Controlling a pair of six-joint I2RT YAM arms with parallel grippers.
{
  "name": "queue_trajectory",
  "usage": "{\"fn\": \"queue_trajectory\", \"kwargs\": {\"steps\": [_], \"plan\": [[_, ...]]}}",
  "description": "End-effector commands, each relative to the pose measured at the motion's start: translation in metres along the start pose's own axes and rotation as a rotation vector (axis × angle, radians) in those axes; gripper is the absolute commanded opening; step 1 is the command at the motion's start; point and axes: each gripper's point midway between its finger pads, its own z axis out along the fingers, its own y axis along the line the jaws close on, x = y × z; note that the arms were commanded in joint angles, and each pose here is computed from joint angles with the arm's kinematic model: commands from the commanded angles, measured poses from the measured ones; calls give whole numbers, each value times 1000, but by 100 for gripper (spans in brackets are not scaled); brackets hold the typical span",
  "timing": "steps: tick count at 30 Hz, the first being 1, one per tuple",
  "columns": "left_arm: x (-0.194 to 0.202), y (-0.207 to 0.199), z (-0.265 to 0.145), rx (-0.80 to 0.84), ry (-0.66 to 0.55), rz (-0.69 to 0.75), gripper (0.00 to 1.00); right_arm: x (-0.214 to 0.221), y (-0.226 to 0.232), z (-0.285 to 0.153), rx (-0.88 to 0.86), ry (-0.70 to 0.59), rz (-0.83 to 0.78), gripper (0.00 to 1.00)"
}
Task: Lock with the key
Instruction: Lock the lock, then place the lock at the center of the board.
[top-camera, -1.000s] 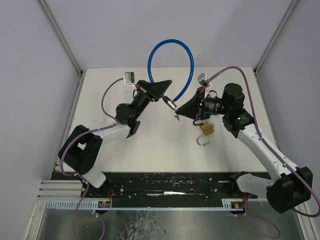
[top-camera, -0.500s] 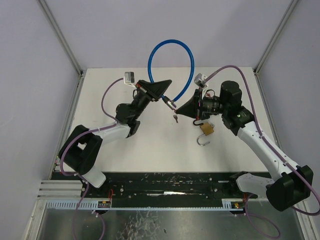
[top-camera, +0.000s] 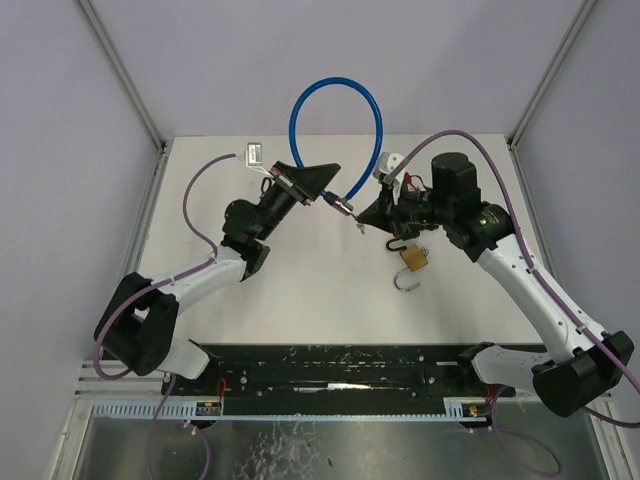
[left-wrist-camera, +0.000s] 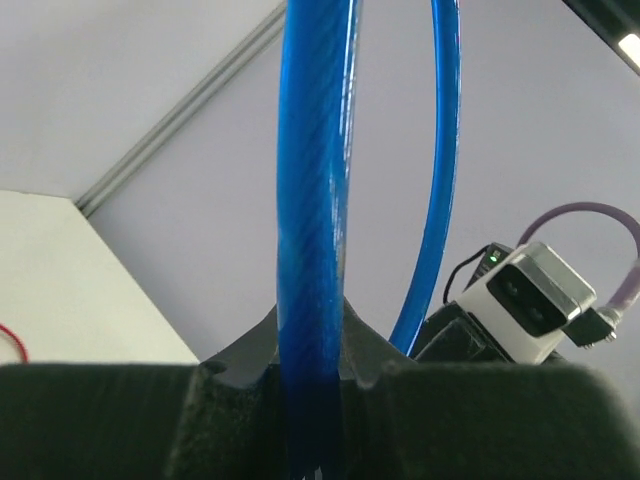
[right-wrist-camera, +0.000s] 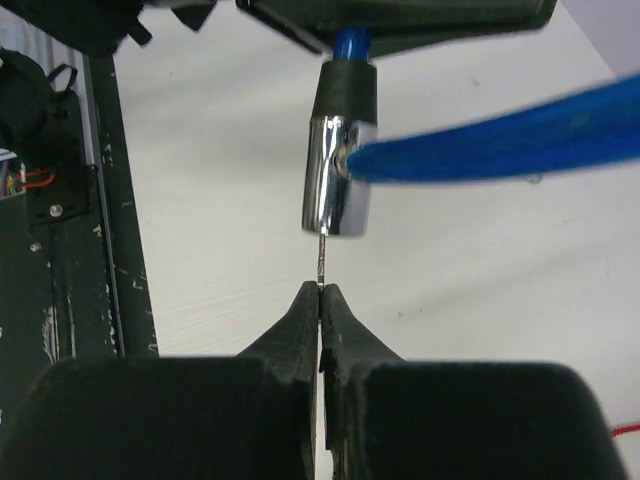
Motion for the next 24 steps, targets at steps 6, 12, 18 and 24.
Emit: {"fn": "queue_trajectory", "kwargs": {"steps": [6, 12, 18, 24], "plan": [[-60, -6, -20, 29, -132, 93, 0, 17, 16, -5, -50, 62, 47, 0], [-68, -7, -34, 72, -136, 34, 0, 13, 26, -9, -122, -21, 166, 0], [-62, 23, -50, 45, -63, -178, 0, 28, 6, -17, -72, -115, 319, 0], [-54, 96, -90, -250, -59, -240, 0, 64, -5, -21, 7, -89, 376, 0]]}}
